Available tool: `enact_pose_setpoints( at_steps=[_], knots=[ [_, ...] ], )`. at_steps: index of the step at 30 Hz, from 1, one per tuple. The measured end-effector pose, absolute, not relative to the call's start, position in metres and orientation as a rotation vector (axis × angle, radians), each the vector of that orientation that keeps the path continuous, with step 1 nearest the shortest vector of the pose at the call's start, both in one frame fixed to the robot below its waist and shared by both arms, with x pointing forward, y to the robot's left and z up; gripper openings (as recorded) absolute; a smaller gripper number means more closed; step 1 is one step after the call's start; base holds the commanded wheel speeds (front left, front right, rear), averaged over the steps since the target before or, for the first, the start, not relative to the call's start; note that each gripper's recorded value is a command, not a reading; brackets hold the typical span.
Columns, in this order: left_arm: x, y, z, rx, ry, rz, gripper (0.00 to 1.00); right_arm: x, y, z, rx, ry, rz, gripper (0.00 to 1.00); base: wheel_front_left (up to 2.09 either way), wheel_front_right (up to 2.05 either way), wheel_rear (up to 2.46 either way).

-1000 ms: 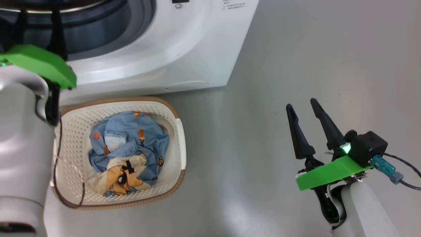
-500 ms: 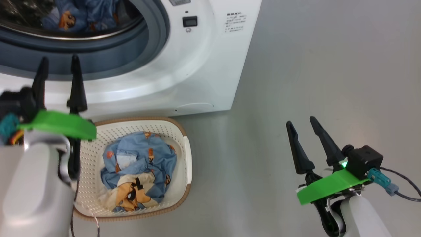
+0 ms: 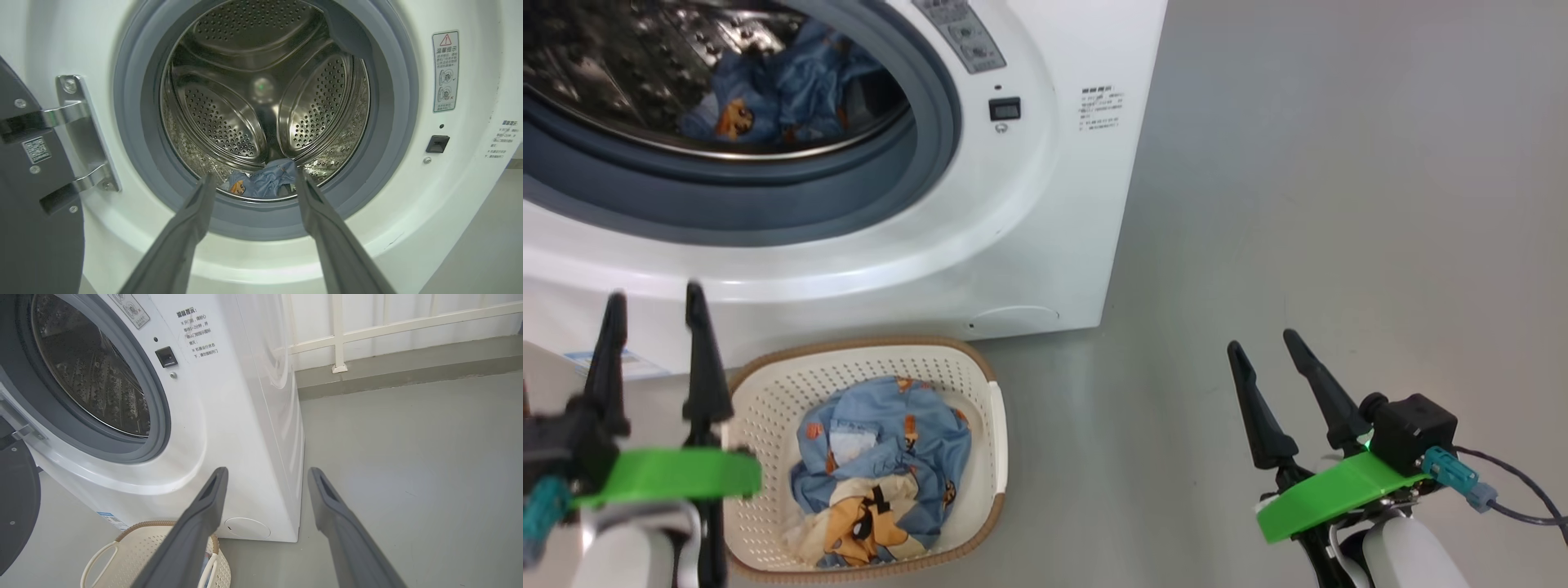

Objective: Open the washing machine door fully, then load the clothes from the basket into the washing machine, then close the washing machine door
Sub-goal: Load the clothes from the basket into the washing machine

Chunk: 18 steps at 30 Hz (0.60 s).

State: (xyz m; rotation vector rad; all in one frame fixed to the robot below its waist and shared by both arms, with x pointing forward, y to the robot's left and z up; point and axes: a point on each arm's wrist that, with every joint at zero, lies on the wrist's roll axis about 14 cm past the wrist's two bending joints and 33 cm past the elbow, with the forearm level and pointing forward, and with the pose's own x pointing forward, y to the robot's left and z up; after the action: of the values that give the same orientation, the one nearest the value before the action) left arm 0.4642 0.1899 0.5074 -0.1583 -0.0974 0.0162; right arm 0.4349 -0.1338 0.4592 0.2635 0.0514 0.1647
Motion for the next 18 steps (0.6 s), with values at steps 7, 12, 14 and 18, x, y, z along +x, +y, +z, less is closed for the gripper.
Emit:
enact_pose_setpoints(
  at_steps=[7,12,14,18],
  knots=[
    [0.429,0.2,0.51,-0.125,-0.103,0.05,1.0,0.428,-0.133,0.473,0.261,0.021,0.172,1.0,0.0,0.0,0.0],
    [0.41,0.199,0.506,-0.116,-0.086,0.057,1.0,0.42,-0.132,0.474,0.26,0.023,0.173,1.0,0.0,0.0,0.0],
    [0.403,0.197,0.502,-0.13,-0.073,0.064,1.0,0.416,-0.132,0.475,0.259,0.023,0.174,1.0,0.0,0.0,0.0],
    [0.388,0.192,0.497,-0.13,-0.055,0.055,1.0,0.412,-0.132,0.483,0.257,0.002,0.177,1.0,0.0,0.0,0.0]
  ],
)
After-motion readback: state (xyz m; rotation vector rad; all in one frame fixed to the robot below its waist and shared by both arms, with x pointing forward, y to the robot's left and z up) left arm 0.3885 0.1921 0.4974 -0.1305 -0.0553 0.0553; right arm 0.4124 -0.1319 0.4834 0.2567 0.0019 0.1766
